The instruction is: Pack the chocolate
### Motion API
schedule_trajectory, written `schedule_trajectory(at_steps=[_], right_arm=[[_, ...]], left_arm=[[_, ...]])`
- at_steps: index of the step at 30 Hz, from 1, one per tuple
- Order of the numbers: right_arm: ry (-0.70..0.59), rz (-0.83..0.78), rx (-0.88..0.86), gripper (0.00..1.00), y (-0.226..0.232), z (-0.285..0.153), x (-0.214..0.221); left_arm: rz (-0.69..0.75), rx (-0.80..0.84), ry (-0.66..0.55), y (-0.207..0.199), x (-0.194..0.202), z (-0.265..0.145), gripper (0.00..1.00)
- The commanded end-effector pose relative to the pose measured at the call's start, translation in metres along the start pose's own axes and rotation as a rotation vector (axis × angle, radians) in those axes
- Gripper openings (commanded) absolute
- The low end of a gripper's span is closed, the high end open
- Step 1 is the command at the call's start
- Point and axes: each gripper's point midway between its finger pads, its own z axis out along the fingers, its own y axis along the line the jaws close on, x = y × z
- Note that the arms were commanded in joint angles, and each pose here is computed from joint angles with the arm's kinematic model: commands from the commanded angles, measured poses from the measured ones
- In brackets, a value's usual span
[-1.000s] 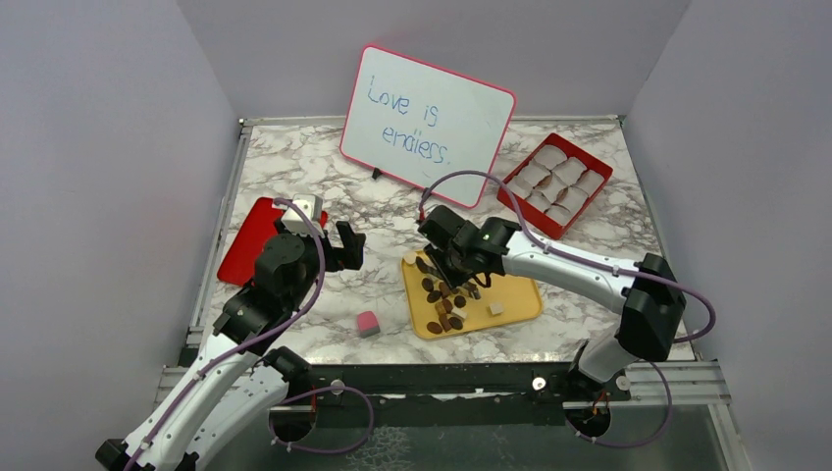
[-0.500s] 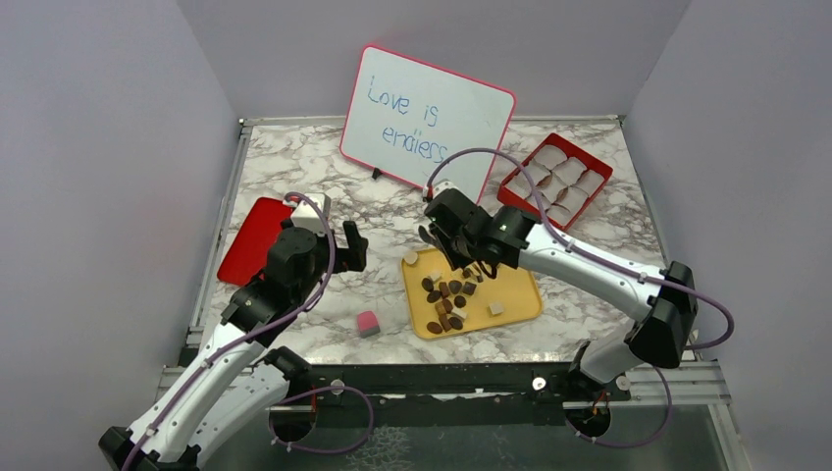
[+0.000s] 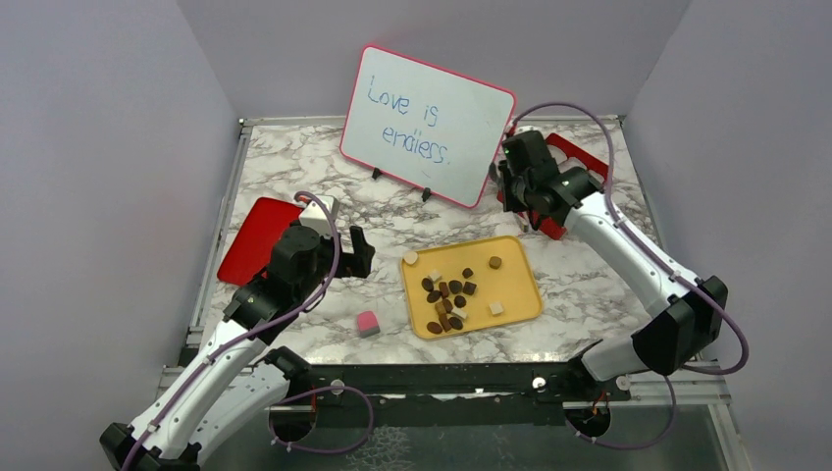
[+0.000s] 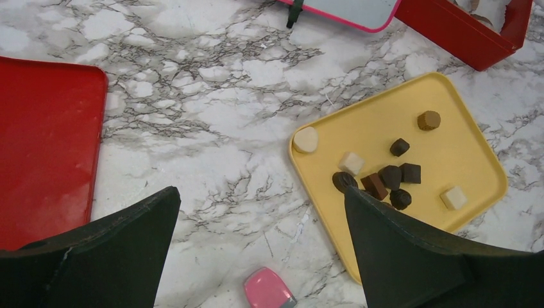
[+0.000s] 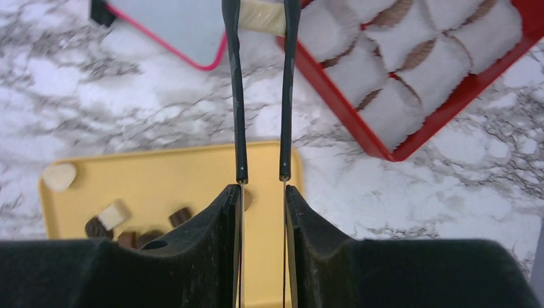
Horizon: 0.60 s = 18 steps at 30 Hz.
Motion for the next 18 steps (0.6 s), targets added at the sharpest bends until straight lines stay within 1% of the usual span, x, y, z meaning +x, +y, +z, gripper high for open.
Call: schedule_trajectory(at_steps=[1, 10, 13, 18], right_arm=[[-0.071, 0.115, 0.065, 0.32, -0.049, 0.019, -0.026], [-0.073, 0.326, 0.176, 0.32, -0.144, 0.083, -0.041], [-0.078, 0.358, 0.144, 0.32, -0.153, 0.106, -0.045], [-0.048, 0.39, 0.149, 0.32, -0.164, 0.138, -0.045]], left_arm=[[0.02, 0.036, 0.008, -0.004, 0.002, -0.002, 0.99], [0.026, 0.033, -0.004, -0.003, 0.001, -0.004, 0.99], [0.024, 0.043, -0.011, -0.004, 0.001, -0.006, 0.99], [0.018, 0.045, -0.028, -0.003, -0.001, -0.01, 0.99]])
